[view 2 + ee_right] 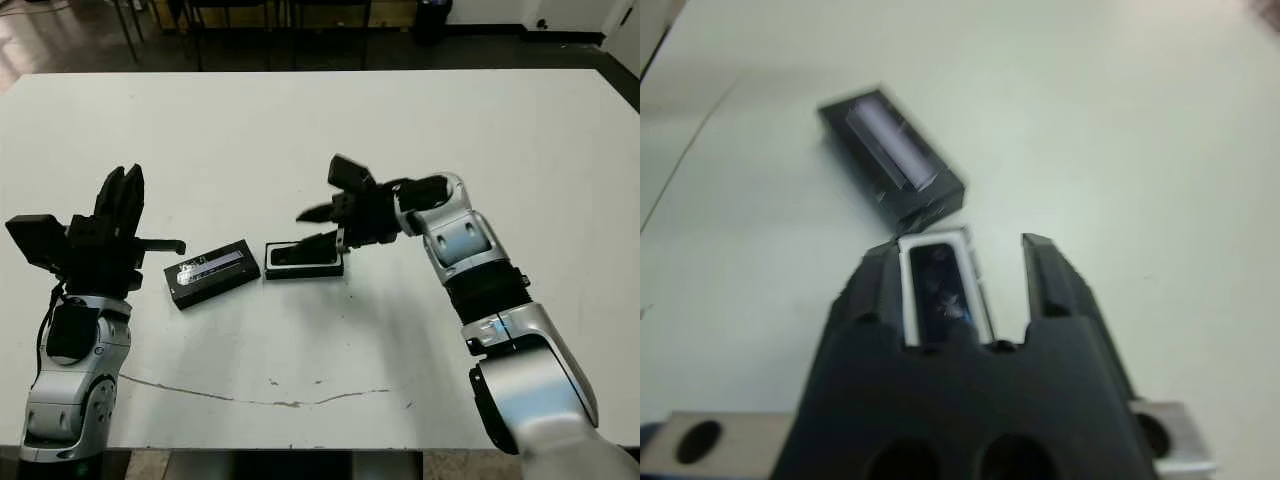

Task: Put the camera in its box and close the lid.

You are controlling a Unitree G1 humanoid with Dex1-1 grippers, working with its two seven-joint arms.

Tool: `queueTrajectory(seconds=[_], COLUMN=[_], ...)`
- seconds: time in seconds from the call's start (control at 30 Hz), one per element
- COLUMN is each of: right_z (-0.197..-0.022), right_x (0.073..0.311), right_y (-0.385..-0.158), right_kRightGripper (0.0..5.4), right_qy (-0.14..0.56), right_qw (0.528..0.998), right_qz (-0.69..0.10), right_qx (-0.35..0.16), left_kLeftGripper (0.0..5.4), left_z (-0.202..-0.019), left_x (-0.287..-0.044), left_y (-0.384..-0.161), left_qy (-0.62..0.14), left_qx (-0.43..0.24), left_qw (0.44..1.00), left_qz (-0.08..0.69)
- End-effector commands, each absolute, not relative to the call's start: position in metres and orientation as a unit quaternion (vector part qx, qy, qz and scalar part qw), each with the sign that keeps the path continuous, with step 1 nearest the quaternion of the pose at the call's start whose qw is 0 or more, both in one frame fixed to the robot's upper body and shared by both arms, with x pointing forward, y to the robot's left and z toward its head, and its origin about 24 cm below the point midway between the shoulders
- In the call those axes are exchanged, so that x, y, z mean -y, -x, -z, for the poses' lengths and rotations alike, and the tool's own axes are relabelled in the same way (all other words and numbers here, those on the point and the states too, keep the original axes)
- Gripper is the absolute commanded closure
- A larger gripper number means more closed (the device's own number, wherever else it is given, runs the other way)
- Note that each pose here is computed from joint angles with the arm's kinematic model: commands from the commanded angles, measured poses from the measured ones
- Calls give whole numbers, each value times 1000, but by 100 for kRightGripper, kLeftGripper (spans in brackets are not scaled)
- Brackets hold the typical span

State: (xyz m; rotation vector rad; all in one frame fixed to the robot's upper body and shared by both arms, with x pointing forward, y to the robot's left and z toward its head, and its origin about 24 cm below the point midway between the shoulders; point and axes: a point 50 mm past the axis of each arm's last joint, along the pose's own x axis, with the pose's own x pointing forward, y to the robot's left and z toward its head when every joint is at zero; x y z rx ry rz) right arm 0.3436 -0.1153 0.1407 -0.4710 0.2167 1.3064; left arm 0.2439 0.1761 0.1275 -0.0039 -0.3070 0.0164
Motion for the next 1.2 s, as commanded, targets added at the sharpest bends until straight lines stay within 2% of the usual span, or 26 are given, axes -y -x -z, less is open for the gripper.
queueTrajectory(seconds=[0.03, 0.17, 0.4, 0.6, 0.7, 0.93, 1.07, 1.2], right_z=[-145, -149, -154, -148, -143, -137, -135, -133], right_x=[124, 130, 136, 135, 135, 154, 171, 193], right_y=[-344, -344, -342, -330, -322, -307, -301, -300], right_kRightGripper=[249, 159, 2, 2, 40, 199, 289, 379], right_qy=[217, 234, 195, 182, 177, 155, 155, 170], right_qw=[779, 796, 833, 891, 910, 933, 940, 943], right_qz=[-582, -555, -516, -417, -373, -322, -302, -286], right_qx=[-82, -57, -33, 7, 21, 36, 38, 26], left_kLeftGripper=[540, 540, 540, 540, 540, 540, 540, 540], left_z=[-121, -122, -122, -123, -122, -125, -131, -145], left_x=[-179, -178, -178, -178, -180, -194, -207, -221], left_y=[-244, -245, -245, -245, -244, -242, -242, -242], left_qy=[-5, -4, -2, -5, -10, -9, -68, -144], left_qx=[136, 136, 137, 138, 137, 137, 121, 89], left_qw=[991, 991, 991, 990, 991, 991, 990, 983], left_qz=[-10, -8, -5, -8, -9, -2, 23, 68])
